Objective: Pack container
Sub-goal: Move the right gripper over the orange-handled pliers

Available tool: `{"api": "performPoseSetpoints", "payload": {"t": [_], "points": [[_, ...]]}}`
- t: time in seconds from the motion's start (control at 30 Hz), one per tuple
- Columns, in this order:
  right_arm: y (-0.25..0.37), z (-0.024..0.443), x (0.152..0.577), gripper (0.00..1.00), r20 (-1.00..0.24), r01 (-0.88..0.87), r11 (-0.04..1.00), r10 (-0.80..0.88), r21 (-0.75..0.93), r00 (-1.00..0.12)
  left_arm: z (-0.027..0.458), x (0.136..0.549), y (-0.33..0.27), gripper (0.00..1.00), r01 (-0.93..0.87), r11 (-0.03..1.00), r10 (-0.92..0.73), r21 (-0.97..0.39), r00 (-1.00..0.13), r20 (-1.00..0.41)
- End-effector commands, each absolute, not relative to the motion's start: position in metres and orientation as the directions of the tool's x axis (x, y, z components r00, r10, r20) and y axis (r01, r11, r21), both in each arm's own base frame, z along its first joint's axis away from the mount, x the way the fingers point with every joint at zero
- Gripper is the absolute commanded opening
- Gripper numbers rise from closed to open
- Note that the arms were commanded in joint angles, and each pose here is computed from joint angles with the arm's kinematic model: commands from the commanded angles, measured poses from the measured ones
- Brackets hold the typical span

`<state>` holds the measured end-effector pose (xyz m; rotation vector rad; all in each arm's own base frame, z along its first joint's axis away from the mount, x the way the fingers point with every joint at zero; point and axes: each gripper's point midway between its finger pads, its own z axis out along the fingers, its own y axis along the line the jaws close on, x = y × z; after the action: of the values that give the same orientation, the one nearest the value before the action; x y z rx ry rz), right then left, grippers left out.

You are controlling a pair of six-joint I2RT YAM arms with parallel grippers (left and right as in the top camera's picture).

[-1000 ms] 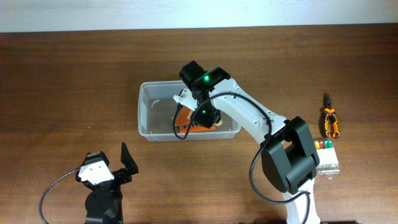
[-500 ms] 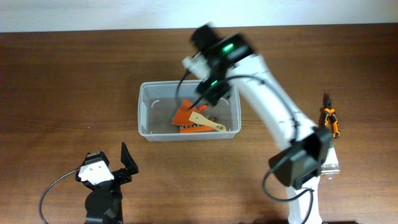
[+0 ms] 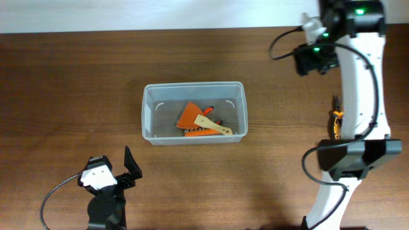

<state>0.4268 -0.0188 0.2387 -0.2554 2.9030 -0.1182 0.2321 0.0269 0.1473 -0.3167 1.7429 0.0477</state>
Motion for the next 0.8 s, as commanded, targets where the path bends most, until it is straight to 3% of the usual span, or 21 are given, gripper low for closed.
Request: {"api": "performPoseSetpoints", "payload": {"t": [0.0, 0.17, 0.43, 0.77], "points": [[-0.056, 0.226, 0.414, 0.66, -0.164, -0.037, 0.997, -0.048, -0.068, -0.985, 0.147, 0.232, 0.027, 0.99, -0.236, 0.962, -0.176, -0.135, -0.162, -0.971], [-0.089, 0.189, 0.398, 0.57, -0.058, 0.046, 0.998, 0.044, -0.041, -0.997, 0.147, 0.232, 0.027, 0.99, -0.236, 0.962, -0.176, -0.135, -0.162, -0.971], [-0.112, 0.116, 0.374, 0.57, 0.082, 0.109, 0.994, 0.11, -0.018, -0.991, 0.147, 0.232, 0.027, 0.99, -0.236, 0.962, -0.176, -0.135, -0.162, -0.971], [-0.115, 0.056, 0.357, 0.48, 0.138, 0.124, 0.992, 0.125, -0.015, -0.983, 0.147, 0.232, 0.027, 0.99, -0.236, 0.962, -0.176, -0.135, -0.162, -0.971]]}}
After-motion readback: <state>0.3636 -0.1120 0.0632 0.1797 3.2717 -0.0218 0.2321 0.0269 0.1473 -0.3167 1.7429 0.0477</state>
